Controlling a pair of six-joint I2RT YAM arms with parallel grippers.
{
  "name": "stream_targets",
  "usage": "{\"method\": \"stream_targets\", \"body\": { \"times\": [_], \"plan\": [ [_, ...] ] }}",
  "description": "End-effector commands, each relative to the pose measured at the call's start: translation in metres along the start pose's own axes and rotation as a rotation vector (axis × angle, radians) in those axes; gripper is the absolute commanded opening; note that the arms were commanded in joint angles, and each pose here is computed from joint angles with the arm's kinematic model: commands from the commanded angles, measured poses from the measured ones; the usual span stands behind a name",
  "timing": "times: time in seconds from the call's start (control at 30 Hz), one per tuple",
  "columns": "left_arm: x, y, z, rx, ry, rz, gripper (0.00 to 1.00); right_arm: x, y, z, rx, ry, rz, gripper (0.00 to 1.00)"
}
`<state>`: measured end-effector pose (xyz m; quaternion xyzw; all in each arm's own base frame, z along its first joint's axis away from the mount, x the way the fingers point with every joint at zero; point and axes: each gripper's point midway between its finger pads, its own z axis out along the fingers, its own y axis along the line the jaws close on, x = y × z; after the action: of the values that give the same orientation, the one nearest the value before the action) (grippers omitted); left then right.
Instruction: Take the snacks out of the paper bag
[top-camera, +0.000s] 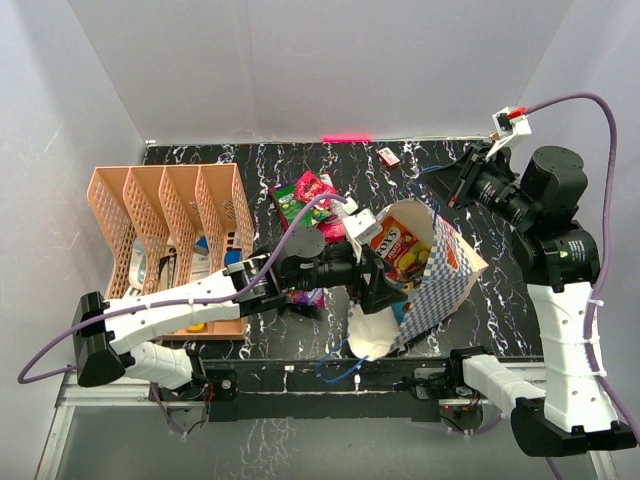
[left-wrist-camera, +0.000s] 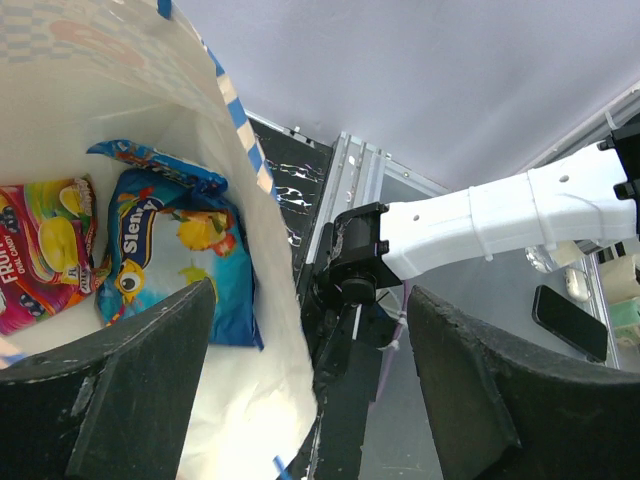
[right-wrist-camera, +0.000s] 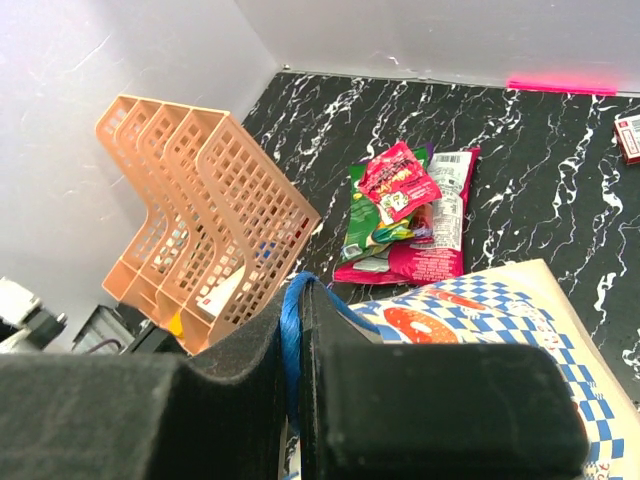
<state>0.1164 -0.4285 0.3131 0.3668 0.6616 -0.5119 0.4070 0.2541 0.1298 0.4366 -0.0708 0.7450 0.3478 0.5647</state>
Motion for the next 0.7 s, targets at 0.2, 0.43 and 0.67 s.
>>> {"method": "stream_targets", "body": {
  "times": [0.2, 0.43, 0.67],
  "plan": [
    [0.027, 0.027, -0.017, -0.158, 0.042, 0.015, 0.4, -0.004, 0.02, -0.047, 0.016, -0.109, -0.146, 0.08],
    [0.042, 0.014, 0.002, -0.232, 0.024, 0.181, 0.17, -0.003, 0.021, -0.051, 0.021, -0.124, -0.121, 0.08],
    [0.066, 0.013, 0.032, -0.296, 0.05, 0.192, 0.06, -0.003, 0.023, -0.052, 0.014, -0.123, -0.106, 0.08]
  ]
}}
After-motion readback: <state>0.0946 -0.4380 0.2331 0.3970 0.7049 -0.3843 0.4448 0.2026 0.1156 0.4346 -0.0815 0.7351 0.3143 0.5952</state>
